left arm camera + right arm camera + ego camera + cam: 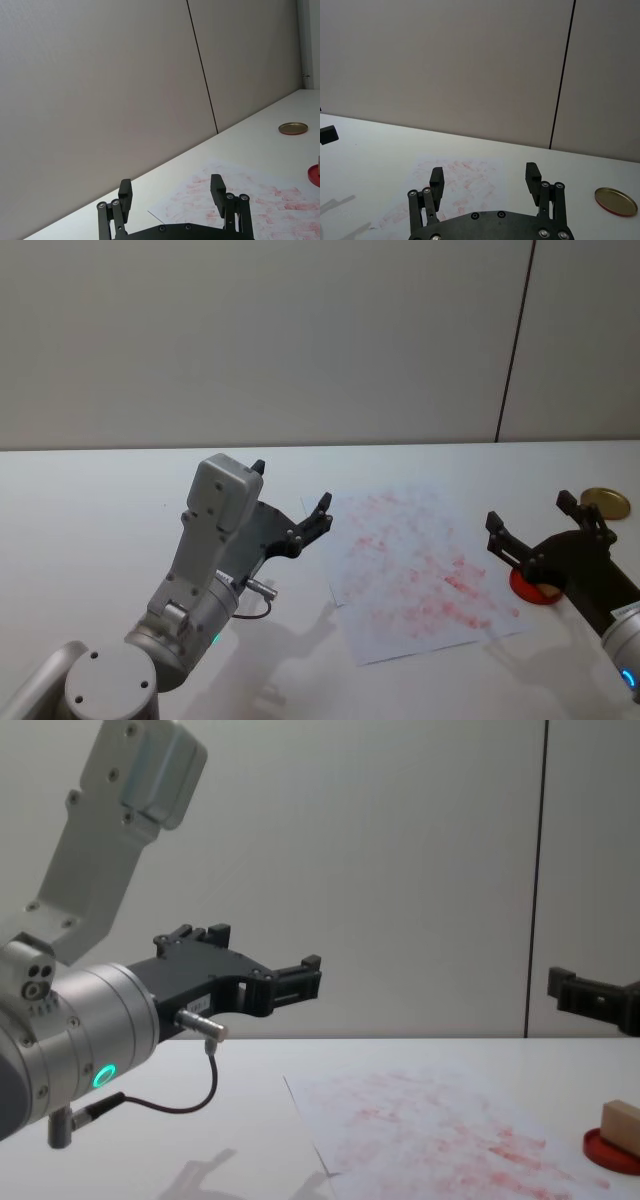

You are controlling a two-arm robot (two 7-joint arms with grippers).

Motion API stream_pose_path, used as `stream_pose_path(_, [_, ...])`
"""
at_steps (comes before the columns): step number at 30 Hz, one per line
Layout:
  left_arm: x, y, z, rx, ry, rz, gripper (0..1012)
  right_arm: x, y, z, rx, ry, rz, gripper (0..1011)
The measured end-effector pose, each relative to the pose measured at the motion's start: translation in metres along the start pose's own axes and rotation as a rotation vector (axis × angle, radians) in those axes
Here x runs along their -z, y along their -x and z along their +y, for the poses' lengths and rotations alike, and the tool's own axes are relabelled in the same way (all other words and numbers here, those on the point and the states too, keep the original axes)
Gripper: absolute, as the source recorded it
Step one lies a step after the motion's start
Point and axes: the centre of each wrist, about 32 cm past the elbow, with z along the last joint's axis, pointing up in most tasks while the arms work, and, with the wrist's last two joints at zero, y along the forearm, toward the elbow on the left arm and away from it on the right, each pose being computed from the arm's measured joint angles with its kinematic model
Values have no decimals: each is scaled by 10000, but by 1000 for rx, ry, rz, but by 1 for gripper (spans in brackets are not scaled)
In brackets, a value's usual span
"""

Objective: Use the one hand to pick up the stamp and affix it onto the A4 paper.

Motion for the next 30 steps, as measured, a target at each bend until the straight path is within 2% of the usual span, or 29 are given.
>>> stream_pose_path(21, [0,0,0,0,0,0,993,-3,-1,-1,0,-1,0,1001])
stream_pose_path(30, [0,0,0,0,0,0,993,38,-79,-6,-2,27,5,1001])
